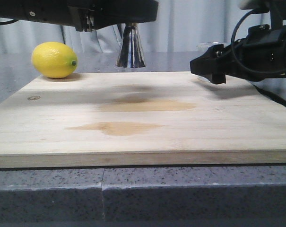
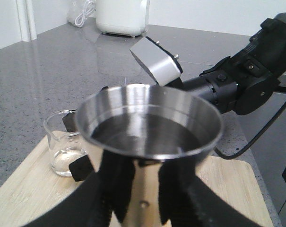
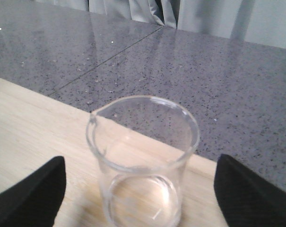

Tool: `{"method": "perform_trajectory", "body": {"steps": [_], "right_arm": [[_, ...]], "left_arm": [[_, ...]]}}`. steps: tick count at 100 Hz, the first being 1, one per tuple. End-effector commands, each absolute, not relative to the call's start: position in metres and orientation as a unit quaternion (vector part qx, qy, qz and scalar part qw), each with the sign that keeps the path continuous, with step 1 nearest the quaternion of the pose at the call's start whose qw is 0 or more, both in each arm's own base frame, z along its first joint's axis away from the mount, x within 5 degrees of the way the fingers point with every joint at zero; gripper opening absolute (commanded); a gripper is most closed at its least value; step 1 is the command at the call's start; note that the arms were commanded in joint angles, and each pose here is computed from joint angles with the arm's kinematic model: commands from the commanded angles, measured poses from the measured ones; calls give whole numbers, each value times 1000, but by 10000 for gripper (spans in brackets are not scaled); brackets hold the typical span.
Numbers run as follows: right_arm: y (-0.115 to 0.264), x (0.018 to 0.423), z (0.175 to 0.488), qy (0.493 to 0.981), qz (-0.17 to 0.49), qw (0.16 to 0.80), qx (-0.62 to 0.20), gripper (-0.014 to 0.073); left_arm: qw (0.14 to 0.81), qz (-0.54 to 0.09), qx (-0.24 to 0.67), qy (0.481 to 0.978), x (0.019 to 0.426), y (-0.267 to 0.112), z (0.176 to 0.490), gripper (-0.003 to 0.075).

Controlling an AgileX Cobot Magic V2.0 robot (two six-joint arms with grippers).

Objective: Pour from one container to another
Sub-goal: 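Open the right gripper and withdraw it from the beaker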

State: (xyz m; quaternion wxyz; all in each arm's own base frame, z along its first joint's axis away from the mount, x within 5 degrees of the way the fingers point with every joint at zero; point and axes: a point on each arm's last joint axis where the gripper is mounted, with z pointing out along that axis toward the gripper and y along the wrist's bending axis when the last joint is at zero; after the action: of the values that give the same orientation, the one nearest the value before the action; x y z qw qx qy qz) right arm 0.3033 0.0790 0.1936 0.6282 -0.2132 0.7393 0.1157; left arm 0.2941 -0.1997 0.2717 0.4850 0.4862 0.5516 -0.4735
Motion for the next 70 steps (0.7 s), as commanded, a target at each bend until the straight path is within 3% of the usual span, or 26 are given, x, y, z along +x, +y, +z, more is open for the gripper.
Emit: {"method": "perform_trajectory", "body": {"steps": [1,34,70], "right_arm": [[79,300,226,699,141,673,-197,576],[63,263,252,810,107,556,-152,575],[51,209,295,833,21,545,-93,575]], "left_arm": [[516,-514,475,494,283,-201,303,220],[516,-514,475,494,283,-201,303,220],[516,-514,475,494,283,-201,303,220]]}}
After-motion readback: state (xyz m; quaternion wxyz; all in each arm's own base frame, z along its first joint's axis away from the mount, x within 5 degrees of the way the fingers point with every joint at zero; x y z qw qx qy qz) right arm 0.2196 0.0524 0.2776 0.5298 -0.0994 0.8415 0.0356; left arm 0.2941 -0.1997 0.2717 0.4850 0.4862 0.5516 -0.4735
